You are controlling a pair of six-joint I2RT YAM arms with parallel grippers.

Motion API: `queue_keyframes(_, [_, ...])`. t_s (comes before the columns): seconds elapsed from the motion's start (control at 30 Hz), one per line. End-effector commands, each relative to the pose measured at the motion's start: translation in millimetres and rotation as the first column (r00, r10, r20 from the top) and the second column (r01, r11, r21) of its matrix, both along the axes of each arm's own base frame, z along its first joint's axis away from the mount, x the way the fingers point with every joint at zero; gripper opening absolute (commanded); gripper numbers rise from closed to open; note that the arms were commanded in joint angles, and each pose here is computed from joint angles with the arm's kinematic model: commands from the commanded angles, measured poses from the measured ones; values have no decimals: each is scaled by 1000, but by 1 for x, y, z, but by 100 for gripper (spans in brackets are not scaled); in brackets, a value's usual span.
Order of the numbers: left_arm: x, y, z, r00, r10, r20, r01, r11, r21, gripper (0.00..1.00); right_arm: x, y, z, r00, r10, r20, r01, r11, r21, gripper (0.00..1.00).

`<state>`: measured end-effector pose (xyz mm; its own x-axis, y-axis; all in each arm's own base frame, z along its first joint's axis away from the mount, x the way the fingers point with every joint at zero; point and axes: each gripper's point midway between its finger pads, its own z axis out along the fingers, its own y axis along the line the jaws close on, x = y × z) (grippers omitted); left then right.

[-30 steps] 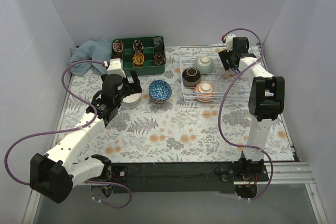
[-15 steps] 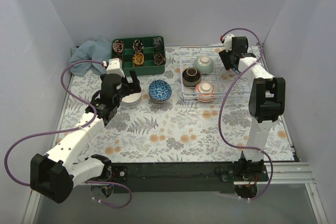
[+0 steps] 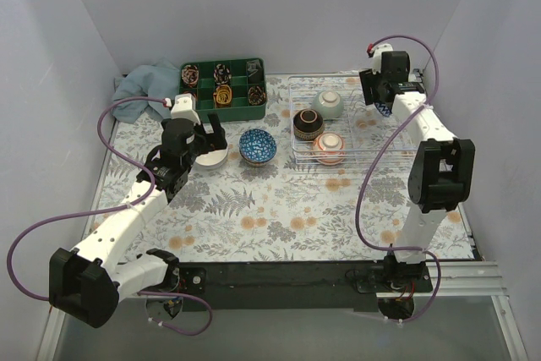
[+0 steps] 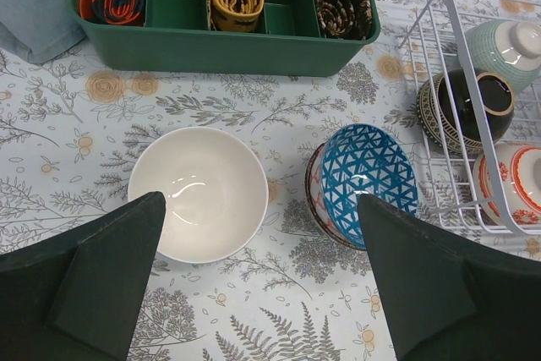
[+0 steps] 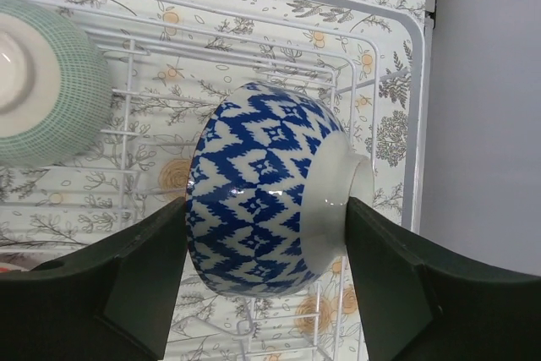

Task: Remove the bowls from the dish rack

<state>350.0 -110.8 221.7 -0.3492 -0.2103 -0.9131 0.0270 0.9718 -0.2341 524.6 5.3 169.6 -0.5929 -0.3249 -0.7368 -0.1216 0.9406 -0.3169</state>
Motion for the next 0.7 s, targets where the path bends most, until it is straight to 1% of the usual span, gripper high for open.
queue_keyframes(0.0, [-2, -1, 10, 999, -20, 31, 20, 1000, -15, 98, -6, 13, 57, 989, -48, 140, 31, 992, 120, 20])
queue_keyframes(0.07, [-2, -1, 12, 999, -22, 35, 23, 1000, -19, 98, -11, 22, 61, 989, -43, 144, 17, 984, 180, 19])
queue_keyframes(0.1, [-2, -2, 11, 999, -25, 32, 26, 999, -23, 98, -15, 28, 71, 986, -38, 163, 4, 979, 205, 19])
queue_keyframes(0.17, [-3, -4, 11, 999, -35, 30, 36, 999, -33, 98, -22, 38, 72, 987, -31, 159, -11, 967, 256, 19])
queue_keyframes(0.27, [-3, -9, 12, 998, -58, 30, 59, 997, -46, 98, -37, 53, 91, 981, -6, 195, -58, 945, 322, 18])
queue_keyframes(0.3, [-4, -11, 12, 998, -64, 29, 66, 997, -49, 98, -41, 62, 96, 978, 33, 207, -104, 934, 342, 18])
queue_keyframes(0.33, [-4, -11, 11, 997, -67, 26, 68, 996, -49, 98, -44, 67, 100, 976, 36, 215, -116, 920, 373, 19])
queue_keyframes(0.4, [-4, -14, 11, 997, -75, 24, 76, 995, -59, 98, -56, 83, 112, 968, 87, 237, -187, 879, 440, 19])
queue_keyframes(0.47, [-5, -19, 11, 995, -100, 19, 101, 992, -75, 98, -69, 93, 119, 961, 114, 252, -226, 847, 481, 19])
queue_keyframes(0.5, [-5, -22, 10, 994, -108, 15, 109, 990, -87, 98, -75, 105, 123, 954, 145, 263, -268, 807, 527, 19])
queue_keyframes(0.57, [-6, -27, 6, 991, -135, 0, 135, 986, -99, 98, -90, 115, 123, 948, 169, 270, -299, 762, 574, 19])
queue_keyframes(0.6, [-6, -31, 6, 989, -150, -5, 148, 983, -107, 98, -96, 127, 132, 932, 196, 305, -349, 713, 608, 19])
queue_keyframes(0.67, [-8, -40, 6, 983, -181, -15, 177, 973, -151, 98, -111, 139, 139, 918, 217, 333, -389, 659, 644, 19])
